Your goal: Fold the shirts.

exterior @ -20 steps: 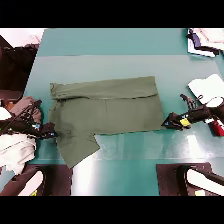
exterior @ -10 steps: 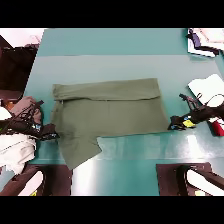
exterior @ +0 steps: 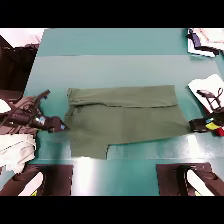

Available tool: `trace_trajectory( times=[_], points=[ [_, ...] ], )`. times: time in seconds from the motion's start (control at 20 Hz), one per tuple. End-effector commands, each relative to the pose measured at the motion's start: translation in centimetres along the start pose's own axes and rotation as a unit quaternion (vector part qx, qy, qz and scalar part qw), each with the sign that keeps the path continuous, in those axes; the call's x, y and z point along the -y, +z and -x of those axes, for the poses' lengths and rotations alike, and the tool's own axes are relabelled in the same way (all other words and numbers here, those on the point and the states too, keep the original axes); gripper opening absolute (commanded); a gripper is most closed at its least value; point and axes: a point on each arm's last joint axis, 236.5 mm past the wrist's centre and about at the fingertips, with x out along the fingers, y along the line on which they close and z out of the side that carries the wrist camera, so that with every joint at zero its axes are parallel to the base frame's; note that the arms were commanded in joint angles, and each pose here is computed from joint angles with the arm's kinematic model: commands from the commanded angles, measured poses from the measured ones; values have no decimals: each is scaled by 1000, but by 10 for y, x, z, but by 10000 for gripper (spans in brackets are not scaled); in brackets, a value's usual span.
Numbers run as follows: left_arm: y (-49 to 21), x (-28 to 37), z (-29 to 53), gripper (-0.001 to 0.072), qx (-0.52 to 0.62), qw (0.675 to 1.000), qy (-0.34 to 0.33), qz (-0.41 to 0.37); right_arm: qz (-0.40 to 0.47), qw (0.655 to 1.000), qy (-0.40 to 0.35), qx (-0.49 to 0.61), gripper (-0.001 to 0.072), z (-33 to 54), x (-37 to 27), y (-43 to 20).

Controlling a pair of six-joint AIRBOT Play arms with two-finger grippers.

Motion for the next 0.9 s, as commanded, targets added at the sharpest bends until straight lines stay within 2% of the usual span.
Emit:
trace_trajectory(
  times=[0.0,0.15,0.45,0.85],
  points=[
    [64,24,33,27,121,992,5,-42,-6,999,-7,50,13,33,3,29],
    [101,24,48,27,186,981,18,-47,-7,997,25,76,13,40,-6,71],
    [154,-11,35,27,228,973,37,-6,-27,996,39,72,13,23,3,132],
    [215,-46,11,28,222,974,45,20,-59,989,58,120,14,5,8,208]
  ],
)
